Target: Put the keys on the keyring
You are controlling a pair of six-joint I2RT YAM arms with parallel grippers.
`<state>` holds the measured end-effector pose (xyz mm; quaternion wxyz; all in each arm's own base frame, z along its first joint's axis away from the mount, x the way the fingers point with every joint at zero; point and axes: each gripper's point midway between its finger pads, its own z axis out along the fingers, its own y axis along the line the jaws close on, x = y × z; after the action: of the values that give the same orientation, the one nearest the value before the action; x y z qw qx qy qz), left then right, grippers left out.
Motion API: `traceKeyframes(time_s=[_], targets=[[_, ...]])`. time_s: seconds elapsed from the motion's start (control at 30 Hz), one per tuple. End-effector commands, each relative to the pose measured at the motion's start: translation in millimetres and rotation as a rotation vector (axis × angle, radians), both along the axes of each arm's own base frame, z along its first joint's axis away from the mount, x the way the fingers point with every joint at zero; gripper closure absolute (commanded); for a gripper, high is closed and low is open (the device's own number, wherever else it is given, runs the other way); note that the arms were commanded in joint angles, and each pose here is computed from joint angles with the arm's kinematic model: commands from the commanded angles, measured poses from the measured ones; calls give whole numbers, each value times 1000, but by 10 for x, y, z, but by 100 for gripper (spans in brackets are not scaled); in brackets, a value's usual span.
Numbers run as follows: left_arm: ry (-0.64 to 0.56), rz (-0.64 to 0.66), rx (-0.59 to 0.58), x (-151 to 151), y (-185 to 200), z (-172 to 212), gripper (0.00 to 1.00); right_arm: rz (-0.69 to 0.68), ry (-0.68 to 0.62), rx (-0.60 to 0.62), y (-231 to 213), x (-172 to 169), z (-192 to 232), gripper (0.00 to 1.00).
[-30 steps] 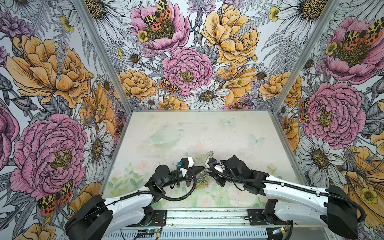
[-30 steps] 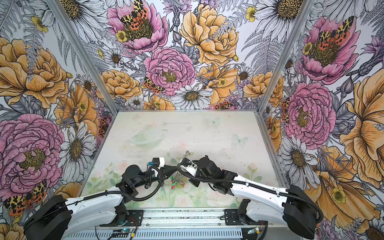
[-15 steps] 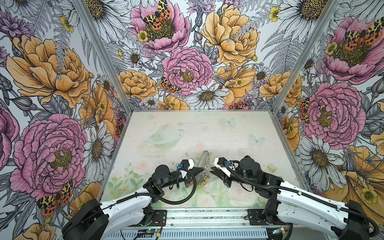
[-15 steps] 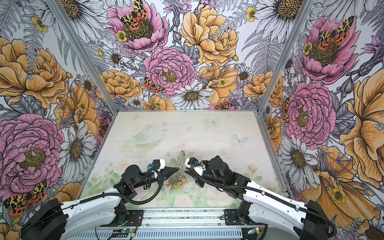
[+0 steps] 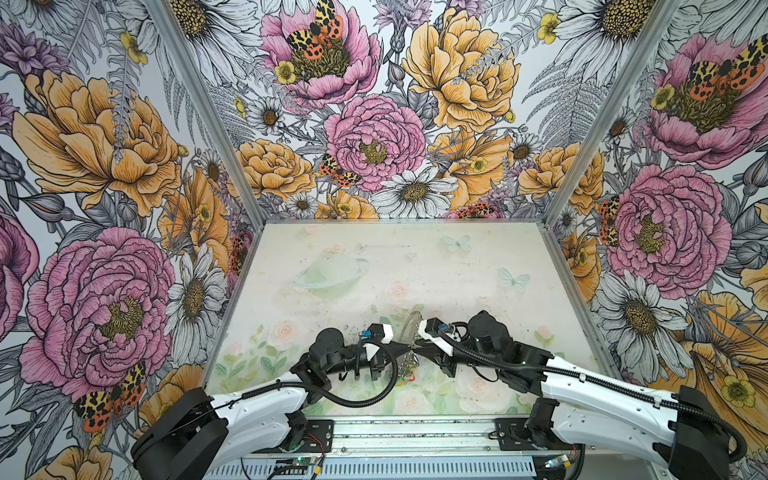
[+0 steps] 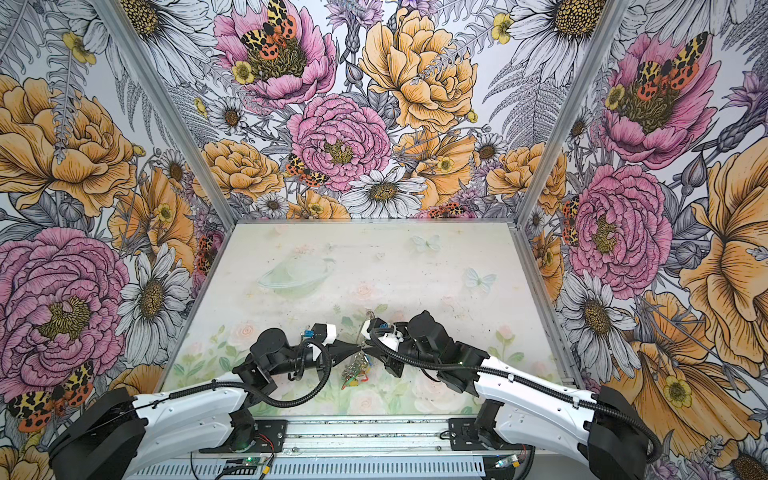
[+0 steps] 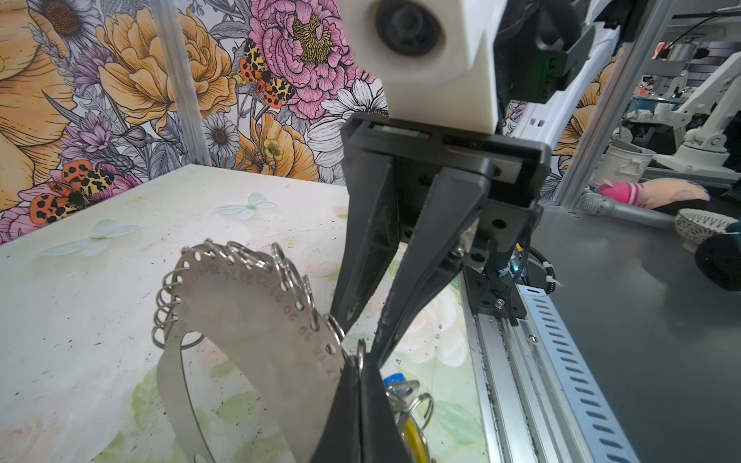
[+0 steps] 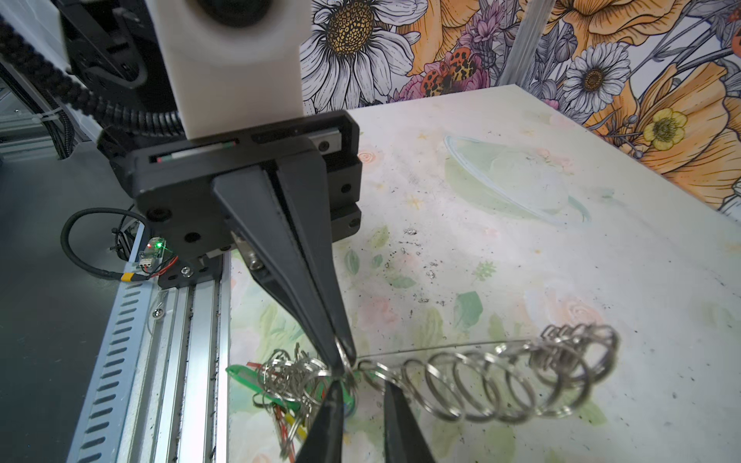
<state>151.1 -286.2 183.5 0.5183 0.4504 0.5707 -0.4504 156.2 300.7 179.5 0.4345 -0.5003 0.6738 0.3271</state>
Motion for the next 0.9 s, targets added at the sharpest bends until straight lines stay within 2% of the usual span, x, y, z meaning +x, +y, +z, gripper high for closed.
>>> traceKeyframes(time_s=[0.0,0.27,0.57,0.77,0.87], targets=[[-81,-47,-68,-35,-36,248,100,29,-8,42,85,-24,131,80],[-92,-50,-88,-29,-48,303,100,71,20,22,126,-82,68,86],[-87,-53,-46,-22,-86,211,100,90,9,39,159,-99,138,88],[-79,-45,-22,-13,-95,137,100,80,11,30,146,-90,144,100],[-81,-32,10,6,-94,68,100,64,10,17,132,-65,156,100]])
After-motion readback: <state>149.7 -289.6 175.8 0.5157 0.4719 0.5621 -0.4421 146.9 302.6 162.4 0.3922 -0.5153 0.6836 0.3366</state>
